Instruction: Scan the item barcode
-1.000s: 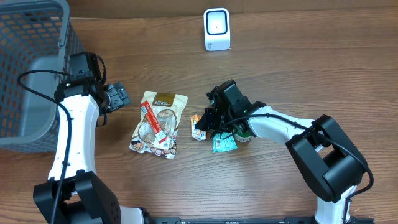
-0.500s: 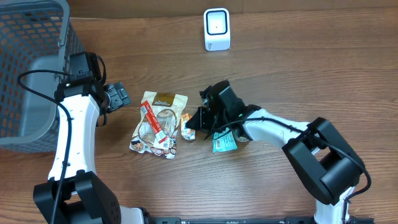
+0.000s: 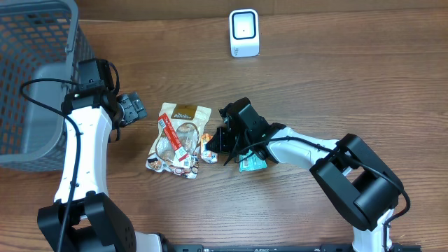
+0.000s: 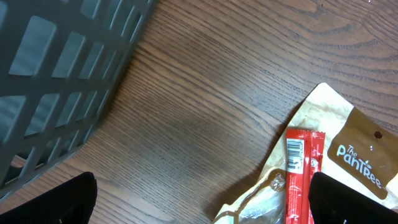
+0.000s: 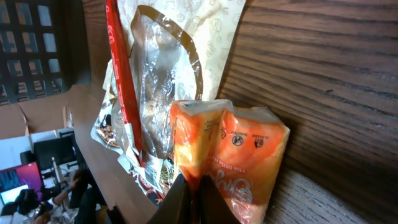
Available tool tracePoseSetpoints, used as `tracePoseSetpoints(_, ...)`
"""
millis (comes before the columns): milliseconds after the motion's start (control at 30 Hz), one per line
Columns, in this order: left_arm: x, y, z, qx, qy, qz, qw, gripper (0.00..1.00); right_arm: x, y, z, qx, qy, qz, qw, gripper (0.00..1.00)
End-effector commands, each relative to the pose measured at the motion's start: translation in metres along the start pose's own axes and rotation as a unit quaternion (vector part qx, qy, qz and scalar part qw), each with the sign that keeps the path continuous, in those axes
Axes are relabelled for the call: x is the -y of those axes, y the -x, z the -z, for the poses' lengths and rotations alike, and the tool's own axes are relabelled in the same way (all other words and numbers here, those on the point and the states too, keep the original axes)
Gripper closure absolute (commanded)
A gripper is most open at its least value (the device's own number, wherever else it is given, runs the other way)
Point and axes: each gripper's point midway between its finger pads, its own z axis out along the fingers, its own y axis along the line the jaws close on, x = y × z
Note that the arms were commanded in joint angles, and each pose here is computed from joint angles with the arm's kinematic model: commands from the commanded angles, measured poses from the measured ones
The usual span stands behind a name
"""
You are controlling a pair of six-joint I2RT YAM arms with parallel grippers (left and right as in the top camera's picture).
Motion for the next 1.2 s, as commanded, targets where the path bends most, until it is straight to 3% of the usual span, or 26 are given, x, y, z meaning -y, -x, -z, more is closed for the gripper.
tracePoseSetpoints(0,-0.001,0.003,0.004,0.008,0.004,-0.006,1.0,0.0,0.002,-0.003,-0.001,-0.007,0.003,0.008,1.0,0.93)
tracePoseSetpoints(533,-0.001,0.003,0.004,0.008,0.004,-0.006,1.0,0.0,0.01,0.004,0.026,-0.008,-0.017,0.0,1.0,0.97)
tracePoseSetpoints(767,-0.001,0.003,0.004,0.008,0.004,-0.006,1.0,0.0,-0.042,-0.001,0.033,-0.048,0.113,0.031,0.992,0.96)
tracePoseSetpoints(1000,-0.001,0.003,0.004,0.008,0.004,-0.006,1.0,0.0,-0.024,0.006,0.027,-0.024,0.063,-0.049,0.997,0.96)
tracePoseSetpoints(1167,-0.001,0.003,0.004,0.008,0.004,-0.006,1.0,0.0,-0.011,0.008,0.025,-0.006,0.042,-0.048,0.998,0.97)
